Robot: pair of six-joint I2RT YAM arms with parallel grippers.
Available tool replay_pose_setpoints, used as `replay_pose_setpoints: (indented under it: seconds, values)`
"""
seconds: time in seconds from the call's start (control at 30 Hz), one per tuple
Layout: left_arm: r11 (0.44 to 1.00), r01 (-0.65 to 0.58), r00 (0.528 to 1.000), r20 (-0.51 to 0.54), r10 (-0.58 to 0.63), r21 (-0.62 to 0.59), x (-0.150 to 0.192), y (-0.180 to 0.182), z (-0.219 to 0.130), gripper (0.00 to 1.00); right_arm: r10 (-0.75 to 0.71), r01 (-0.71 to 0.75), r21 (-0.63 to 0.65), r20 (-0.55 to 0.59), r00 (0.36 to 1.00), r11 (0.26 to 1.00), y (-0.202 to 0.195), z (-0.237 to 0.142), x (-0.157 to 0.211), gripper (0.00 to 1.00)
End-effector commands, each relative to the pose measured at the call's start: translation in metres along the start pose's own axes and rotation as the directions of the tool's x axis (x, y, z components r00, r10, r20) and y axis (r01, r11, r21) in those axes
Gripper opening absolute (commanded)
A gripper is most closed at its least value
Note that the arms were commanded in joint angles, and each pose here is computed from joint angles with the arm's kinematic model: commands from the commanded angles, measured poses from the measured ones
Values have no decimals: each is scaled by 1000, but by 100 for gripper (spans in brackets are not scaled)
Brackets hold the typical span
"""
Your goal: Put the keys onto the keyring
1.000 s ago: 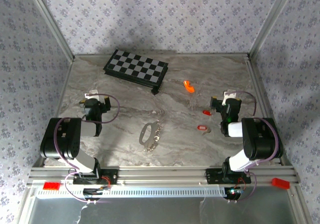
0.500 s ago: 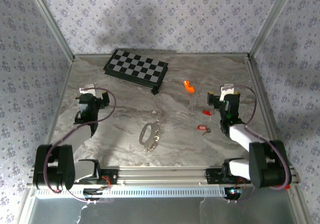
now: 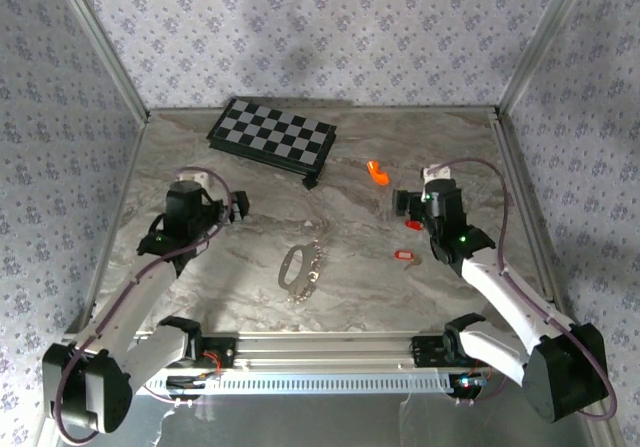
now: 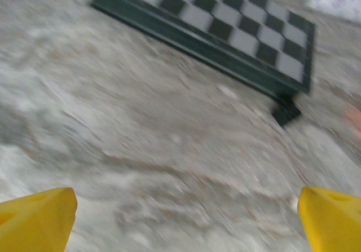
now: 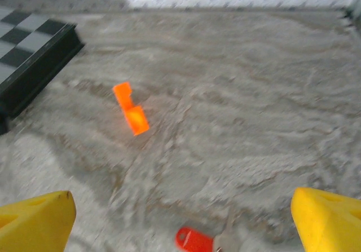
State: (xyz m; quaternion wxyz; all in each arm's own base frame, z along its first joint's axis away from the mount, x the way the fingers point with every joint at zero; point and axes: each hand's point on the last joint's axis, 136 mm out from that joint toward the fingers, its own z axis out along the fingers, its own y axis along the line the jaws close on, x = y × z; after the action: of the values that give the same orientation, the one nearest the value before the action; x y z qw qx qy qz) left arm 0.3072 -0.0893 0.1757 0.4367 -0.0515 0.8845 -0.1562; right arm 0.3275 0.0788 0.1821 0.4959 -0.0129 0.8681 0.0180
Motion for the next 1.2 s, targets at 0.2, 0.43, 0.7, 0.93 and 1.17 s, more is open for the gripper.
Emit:
replay_pose_setpoints:
  seconds: [0.2,0.43,0.7,0.93,1.17]
  values:
    - [956,-13,972,-222,81,294,59,-75,-40,100,-51,20,-122,-260,964,992,44,-23,32,100]
    - [936,25,948,-305,89,352,96,-87,-49,100,-135,40,-266,-351,927,963,76,-43,57,100]
    - [926,14,916,-375,139,378,126,-101,-59,99,-168,31,-352,-364,916,935,97,-66,87,100]
    - [939,-16,876,-449,178,343,159,-98,-59,97,-144,-1,-395,-337,930,919,102,-84,91,100]
    - [946,-7,855,-489,173,323,175,-96,-66,95,-163,-17,-447,-361,918,894,115,-83,105,100]
